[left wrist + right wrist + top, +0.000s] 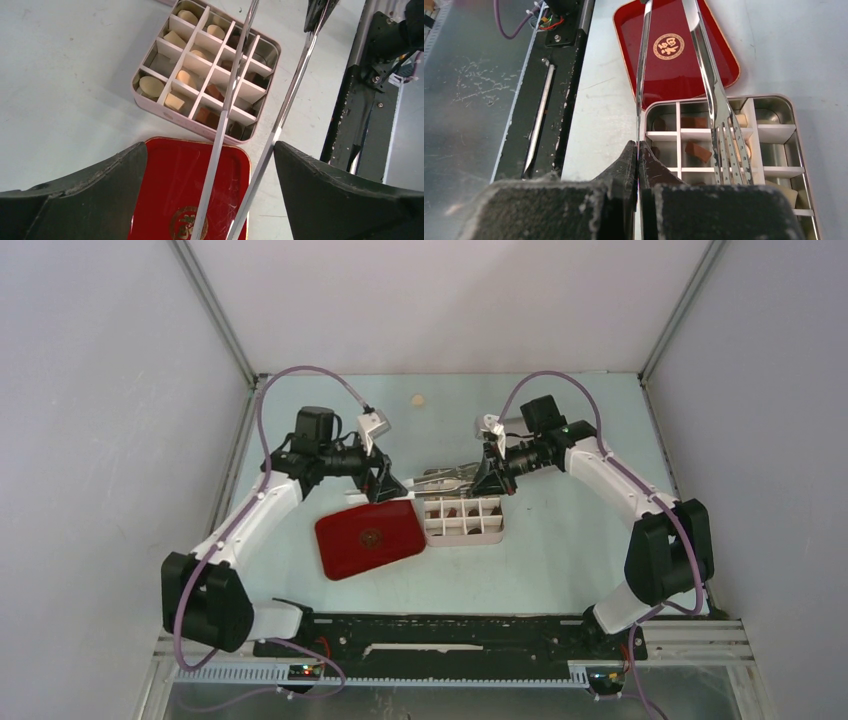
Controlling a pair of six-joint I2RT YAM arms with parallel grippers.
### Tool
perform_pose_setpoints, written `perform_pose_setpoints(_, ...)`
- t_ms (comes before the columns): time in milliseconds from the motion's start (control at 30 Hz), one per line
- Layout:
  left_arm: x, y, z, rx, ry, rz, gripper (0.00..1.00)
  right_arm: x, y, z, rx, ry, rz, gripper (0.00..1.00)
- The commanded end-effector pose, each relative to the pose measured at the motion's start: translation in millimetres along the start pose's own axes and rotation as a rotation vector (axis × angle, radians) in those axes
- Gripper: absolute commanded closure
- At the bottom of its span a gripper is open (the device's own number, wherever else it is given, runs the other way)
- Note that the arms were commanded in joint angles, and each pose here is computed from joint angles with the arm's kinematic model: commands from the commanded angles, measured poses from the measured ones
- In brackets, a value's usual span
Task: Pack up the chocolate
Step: Pick up the clamp from the center of the board.
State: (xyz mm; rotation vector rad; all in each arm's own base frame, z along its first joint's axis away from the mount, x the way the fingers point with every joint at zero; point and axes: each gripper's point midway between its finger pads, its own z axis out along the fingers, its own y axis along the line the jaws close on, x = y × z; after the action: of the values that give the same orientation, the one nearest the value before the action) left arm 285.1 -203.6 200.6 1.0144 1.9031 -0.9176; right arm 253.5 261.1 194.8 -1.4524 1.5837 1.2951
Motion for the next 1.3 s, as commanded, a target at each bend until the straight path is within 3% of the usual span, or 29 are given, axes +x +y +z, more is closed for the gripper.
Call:
perform_pose_setpoints(0,-9.3,-7.4,9.3,0.078,-0.027,0.050,0.00,-25.7,17.3,-1.8,-0.081,-0.102,-0.031,1.00)
perform_pose_setpoints(100,-4.4,-16.9,13.9,0.157,0.009,0.061,0.01,-29.5,16.7,-5.8,-0.090,-0.130,-0.009,1.00)
perform_pose_setpoints(300,5.0,-46.6,11.6,0.359,0.074,0.059,0.12,-29.9,6.3,-13.7,-0.077,-0.159,0.042,1.00)
perform_pose_setpoints(533,4.8,-47.5,18.1,0.388,0.092,0.053,0.31,-26.0,-1.2,-13.5,-0.084,-0.170,0.091,1.00)
perform_pose_setpoints(733,-9.5,-35.3,20.6,0.313,0.070,0.063,0.48,-20.2,-5.9,-12.3,-0.069,-0.154,0.116,0.97)
perform_pose_setpoints(833,-10.7,-28.4,20.1,0.269,0.085,0.069,0.52,-18.1,-8.8,-12.4,-0.054,-0.143,0.123,0.86)
perform_pose_setpoints(1000,2.8,-18.3,9.5,0.215,0.191,0.106,0.57,-22.6,-25.4,-37.8,0.103,-0.082,0.087,0.55)
perform_pose_setpoints(1133,9.2,-4.5,-8.7,0.159,0.245,0.159,0.58,-40.5,-26.9,-89.9,0.206,-0.142,0.094,0.43)
perform_pose_setpoints(1267,2.7,41.0,-12.6,-0.047,0.295,0.143,0.59,-40.7,-27.7,-115.0,0.263,-0.174,0.118,0.39)
